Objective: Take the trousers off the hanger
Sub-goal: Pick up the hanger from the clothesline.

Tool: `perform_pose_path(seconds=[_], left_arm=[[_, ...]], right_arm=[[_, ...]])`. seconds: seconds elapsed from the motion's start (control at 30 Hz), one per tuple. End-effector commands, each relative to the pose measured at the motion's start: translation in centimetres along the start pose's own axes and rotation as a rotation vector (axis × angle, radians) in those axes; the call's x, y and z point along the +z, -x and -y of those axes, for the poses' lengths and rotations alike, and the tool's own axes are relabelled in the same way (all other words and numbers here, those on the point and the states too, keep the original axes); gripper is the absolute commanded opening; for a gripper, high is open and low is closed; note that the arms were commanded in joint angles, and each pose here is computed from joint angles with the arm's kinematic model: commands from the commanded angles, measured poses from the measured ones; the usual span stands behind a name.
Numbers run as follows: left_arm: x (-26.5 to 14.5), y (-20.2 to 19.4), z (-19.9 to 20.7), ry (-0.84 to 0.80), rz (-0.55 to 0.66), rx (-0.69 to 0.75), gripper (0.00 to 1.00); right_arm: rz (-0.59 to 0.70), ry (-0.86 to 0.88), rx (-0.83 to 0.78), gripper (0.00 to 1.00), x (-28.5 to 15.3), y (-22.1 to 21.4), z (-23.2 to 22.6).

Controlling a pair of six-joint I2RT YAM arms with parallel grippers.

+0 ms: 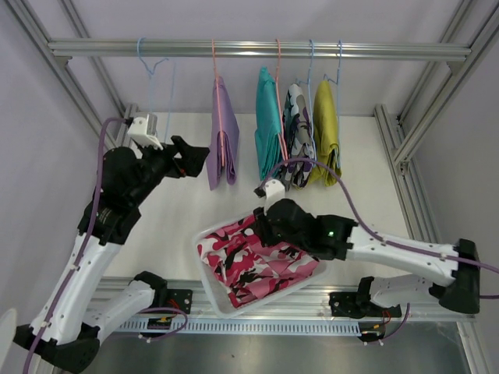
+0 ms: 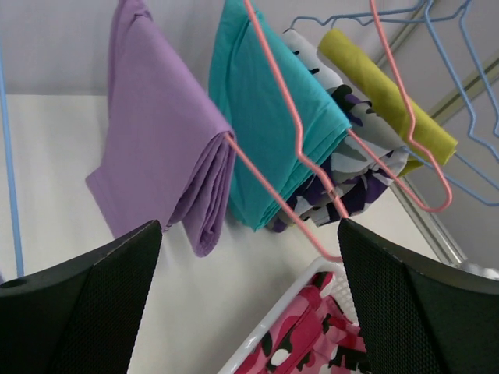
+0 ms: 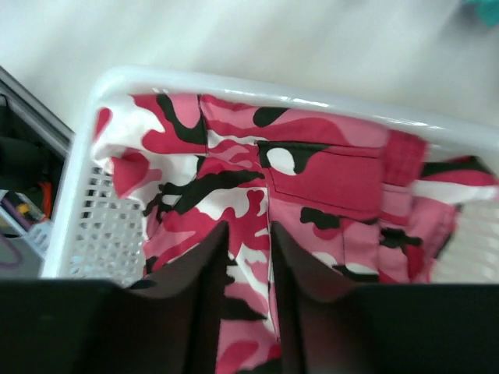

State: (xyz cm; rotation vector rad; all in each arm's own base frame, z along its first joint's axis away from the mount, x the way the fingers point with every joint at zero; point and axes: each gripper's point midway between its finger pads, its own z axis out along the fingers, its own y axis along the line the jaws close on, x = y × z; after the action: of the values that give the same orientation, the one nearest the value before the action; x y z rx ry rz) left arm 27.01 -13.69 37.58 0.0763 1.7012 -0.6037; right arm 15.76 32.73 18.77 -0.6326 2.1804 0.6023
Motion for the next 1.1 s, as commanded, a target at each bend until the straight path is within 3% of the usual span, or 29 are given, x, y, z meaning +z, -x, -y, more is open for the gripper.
perform_pose_path(seconds=[0.0, 0.1, 0.23, 0.47, 0.57, 0.7, 0.73, 0.77, 0.83, 0.97, 1.07], left_arm=[[0.5, 3.5, 2.9, -0.106, 0.064, -0.057, 0.99], [1.9, 6.0, 4.2, -0.131, 0.080, -0.077, 0.99], [4.9, 6.2, 5.2, -0.170, 0.028, -0.100, 0.99], [10.4, 4.8, 5.9, -0.227, -0.063, -0.151, 0.99], [12.8, 3.4, 4.6, -0.177, -0.103, -0.157, 0.93], [14.4, 2.6, 3.3, -0.192, -0.145, -0.226, 0.66], [14.4, 3.0, 3.5, -0.216, -0.137, -0.237, 0.47], [14.4, 3.2, 3.4, -0.233, -0.122, -0.244, 0.34], [14.2, 3.5, 3.5, -0.251, -0.113, -0.262, 0.19], [12.8, 4.8, 5.2, -0.368, -0.090, -0.290, 0.02], [11.8, 5.6, 6.2, -0.441, -0.068, -0.312, 0.01]], right_arm=[[0.086, -0.030, -0.016, 0.35, -5.7, 3.3, 1.6], [0.104, -0.060, -0.018, 0.43, -7.8, 3.7, 2.9], [0.145, -0.105, 0.005, 0.48, -10.2, 3.8, 4.9], [0.170, -0.143, 0.016, 0.55, -12.0, 2.4, 7.5], [0.168, -0.166, 0.008, 0.58, -12.5, 1.8, 8.6], [0.184, -0.162, -0.006, 0.59, -13.2, 1.0, 9.5], [0.192, -0.161, -0.001, 0.58, -13.3, 0.9, 9.6], [0.189, -0.138, -0.001, 0.54, -13.1, 0.6, 9.3], [0.208, -0.078, -0.027, 0.49, -13.5, 0.8, 8.6], [0.212, -0.074, -0.032, 0.40, -13.7, 1.0, 8.6], [0.204, -0.078, -0.033, 0.35, -13.3, 0.9, 8.6]])
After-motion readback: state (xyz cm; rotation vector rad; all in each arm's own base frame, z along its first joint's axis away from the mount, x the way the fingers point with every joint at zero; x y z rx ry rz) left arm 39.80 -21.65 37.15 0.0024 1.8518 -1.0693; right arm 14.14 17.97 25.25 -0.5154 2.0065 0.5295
